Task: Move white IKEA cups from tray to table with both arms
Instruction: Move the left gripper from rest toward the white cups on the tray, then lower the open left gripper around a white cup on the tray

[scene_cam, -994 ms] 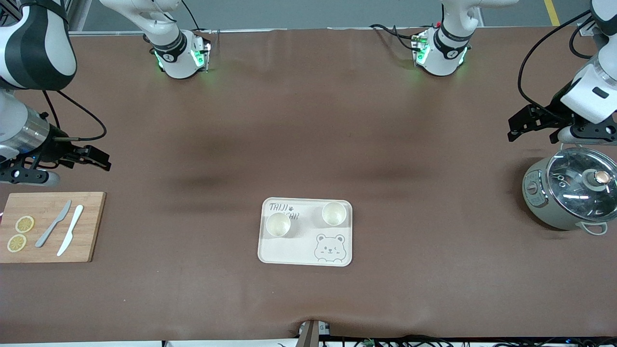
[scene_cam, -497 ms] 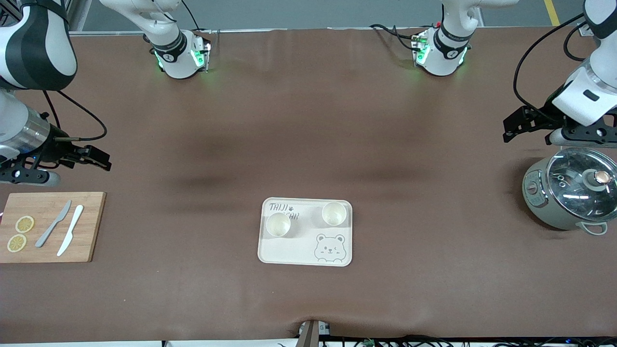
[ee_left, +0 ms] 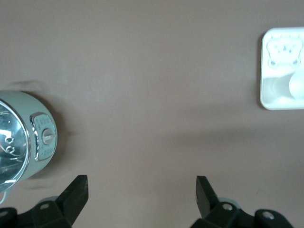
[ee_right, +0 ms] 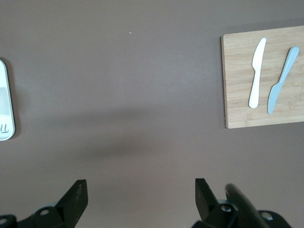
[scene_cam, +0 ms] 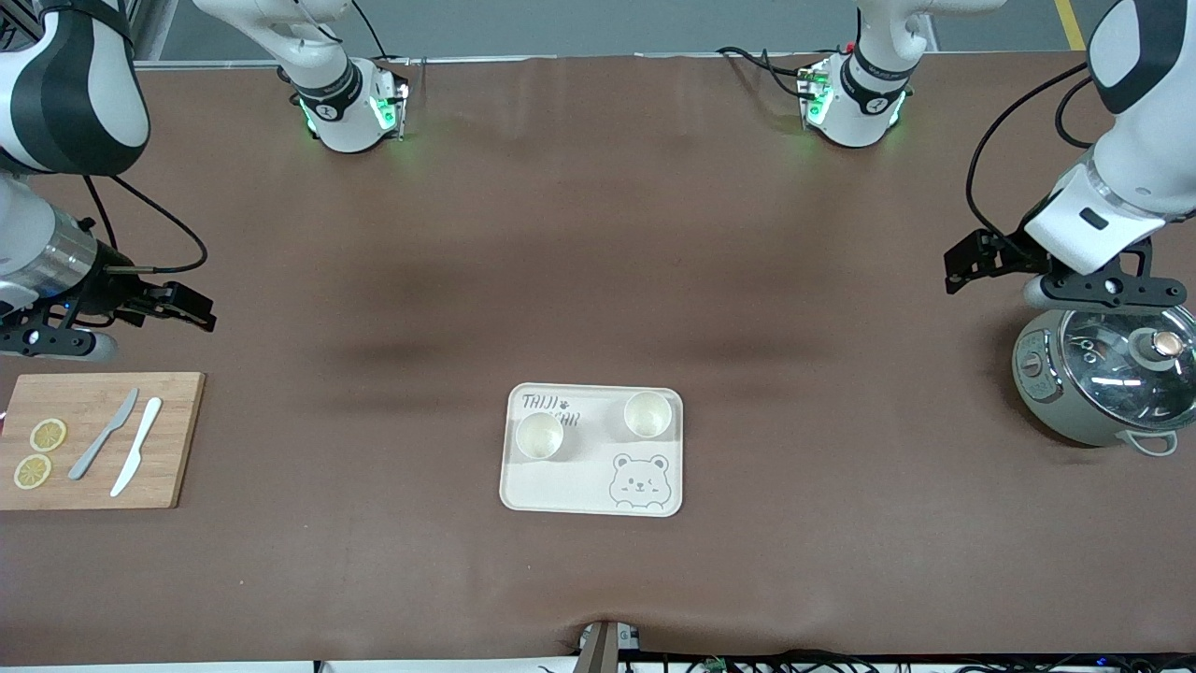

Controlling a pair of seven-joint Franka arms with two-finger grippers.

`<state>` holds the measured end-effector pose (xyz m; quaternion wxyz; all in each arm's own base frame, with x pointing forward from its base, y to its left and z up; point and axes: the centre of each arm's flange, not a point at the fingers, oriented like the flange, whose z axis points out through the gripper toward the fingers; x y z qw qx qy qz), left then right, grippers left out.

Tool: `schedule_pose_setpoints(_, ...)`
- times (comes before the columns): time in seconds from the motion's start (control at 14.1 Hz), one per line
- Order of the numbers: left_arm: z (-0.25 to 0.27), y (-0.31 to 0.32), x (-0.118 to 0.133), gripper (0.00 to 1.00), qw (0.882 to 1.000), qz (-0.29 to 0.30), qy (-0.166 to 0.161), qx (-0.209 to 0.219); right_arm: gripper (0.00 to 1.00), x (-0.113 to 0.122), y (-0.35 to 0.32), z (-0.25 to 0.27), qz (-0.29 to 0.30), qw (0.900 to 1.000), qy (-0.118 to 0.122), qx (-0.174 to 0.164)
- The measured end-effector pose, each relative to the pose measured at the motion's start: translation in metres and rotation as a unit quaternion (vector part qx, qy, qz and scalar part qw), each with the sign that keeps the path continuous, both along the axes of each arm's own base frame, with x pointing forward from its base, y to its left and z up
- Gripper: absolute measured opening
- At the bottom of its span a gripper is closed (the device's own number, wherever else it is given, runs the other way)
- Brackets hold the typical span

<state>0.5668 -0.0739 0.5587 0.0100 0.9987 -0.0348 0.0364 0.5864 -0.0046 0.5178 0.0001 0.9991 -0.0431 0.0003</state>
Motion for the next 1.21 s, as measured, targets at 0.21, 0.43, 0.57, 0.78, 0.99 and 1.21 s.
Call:
schedule_pose_setpoints(0.21, -0.010, -0.031, 0.008, 1.00, 1.000, 0.016, -0.013, -0.006, 1.00, 0.000, 0.000, 0.000, 0.000, 1.000, 0.000, 0.000)
schedule_pose_setpoints(0.43, -0.016, -0.068, 0.016, 1.00, 1.000, 0.007, -0.012, -0.012, 1.00, 0.000, 0.000, 0.000, 0.000, 1.000, 0.000, 0.000)
schedule_pose_setpoints(0.57, -0.021, -0.094, 0.028, 1.00, 1.000, 0.005, -0.012, -0.018, 1.00, 0.000, 0.000, 0.000, 0.000, 1.000, 0.000, 0.000)
schedule_pose_setpoints(0.78, -0.040, -0.143, 0.039, 1.00, 1.000, -0.003, -0.003, -0.018, 1.00, 0.000, 0.000, 0.000, 0.000, 1.000, 0.000, 0.000)
schedule_pose_setpoints(0.99, -0.070, -0.206, 0.042, 1.00, 1.000, 0.000, 0.006, -0.003, 1.00, 0.000, 0.000, 0.000, 0.000, 1.000, 0.000, 0.000)
schedule_pose_setpoints(1.21, -0.116, -0.271, 0.039, 1.00, 1.000, -0.009, 0.014, 0.023, 1.00, 0.000, 0.000, 0.000, 0.000, 1.000, -0.001, 0.000)
